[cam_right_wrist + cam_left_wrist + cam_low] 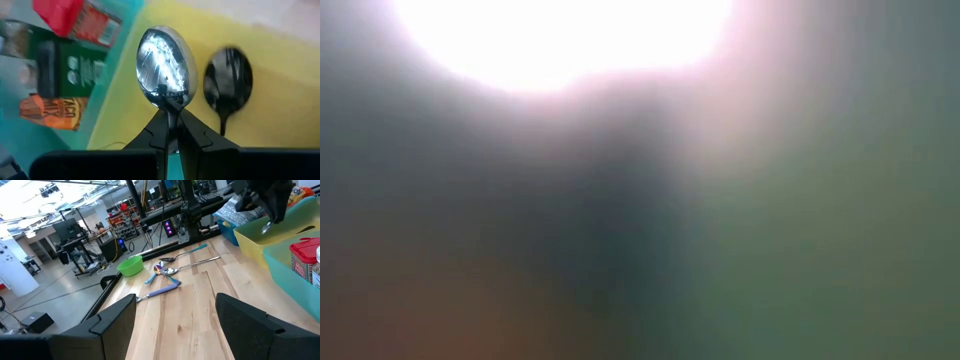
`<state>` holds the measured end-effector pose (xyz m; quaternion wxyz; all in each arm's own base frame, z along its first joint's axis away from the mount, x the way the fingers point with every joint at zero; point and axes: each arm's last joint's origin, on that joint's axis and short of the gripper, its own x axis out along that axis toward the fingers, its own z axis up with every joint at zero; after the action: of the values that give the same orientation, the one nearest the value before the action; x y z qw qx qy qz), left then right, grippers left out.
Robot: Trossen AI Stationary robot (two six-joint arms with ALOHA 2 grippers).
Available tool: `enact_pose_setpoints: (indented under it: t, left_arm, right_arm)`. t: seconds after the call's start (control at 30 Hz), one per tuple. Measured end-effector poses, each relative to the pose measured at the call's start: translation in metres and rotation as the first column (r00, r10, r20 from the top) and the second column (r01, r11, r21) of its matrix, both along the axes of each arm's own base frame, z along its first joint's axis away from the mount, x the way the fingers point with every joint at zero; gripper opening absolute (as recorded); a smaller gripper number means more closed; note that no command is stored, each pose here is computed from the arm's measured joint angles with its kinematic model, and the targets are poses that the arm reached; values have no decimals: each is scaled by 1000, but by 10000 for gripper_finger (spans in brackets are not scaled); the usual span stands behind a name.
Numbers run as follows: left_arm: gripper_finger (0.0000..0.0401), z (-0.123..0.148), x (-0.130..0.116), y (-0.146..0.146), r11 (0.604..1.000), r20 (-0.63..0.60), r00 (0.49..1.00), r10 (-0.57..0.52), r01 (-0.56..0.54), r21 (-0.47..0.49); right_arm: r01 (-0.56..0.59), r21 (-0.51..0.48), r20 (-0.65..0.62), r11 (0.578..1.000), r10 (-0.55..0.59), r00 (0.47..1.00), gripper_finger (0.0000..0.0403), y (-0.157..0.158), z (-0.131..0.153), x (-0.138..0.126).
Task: Pick & Place Food Item
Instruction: Put the left blue spoon into the yellow bin
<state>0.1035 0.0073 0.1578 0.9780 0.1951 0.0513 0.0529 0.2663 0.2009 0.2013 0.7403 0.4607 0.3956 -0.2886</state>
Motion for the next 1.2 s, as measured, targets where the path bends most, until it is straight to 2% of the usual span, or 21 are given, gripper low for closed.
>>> enact_pose_setpoints:
  t: [0.27, 0.47, 0.73, 0.83, 1.03, 1.2]
  left_arm:
    - [275, 0, 0, 0, 1000, 0, 1000, 0, 0, 0]
    - [275, 0, 0, 0, 1000, 0, 1000, 0, 0, 0]
    - [275, 0, 0, 0, 1000, 0, 1000, 0, 0, 0]
    - [275, 0, 0, 0, 1000, 0, 1000, 0, 0, -1]
    - [275, 0, 0, 0, 1000, -1, 1000, 0, 0, -1]
    - [275, 0, 0, 0, 1000, 0, 1000, 0, 0, -1]
  right_arm:
    - [116, 55, -20, 992, -115, 993, 13, 11, -11, -5]
    - [217, 74, -74, 973, -211, 975, 13, 16, -31, -4]
    - [248, 70, -135, 966, -237, 962, 14, 18, -47, -1]
    - [258, 73, -135, 963, -247, 960, 36, 18, -48, -1]
    - [244, 69, -133, 967, -233, 963, 110, 17, -48, 0]
    - [237, 64, -134, 969, -227, 965, 134, 17, -48, 0]
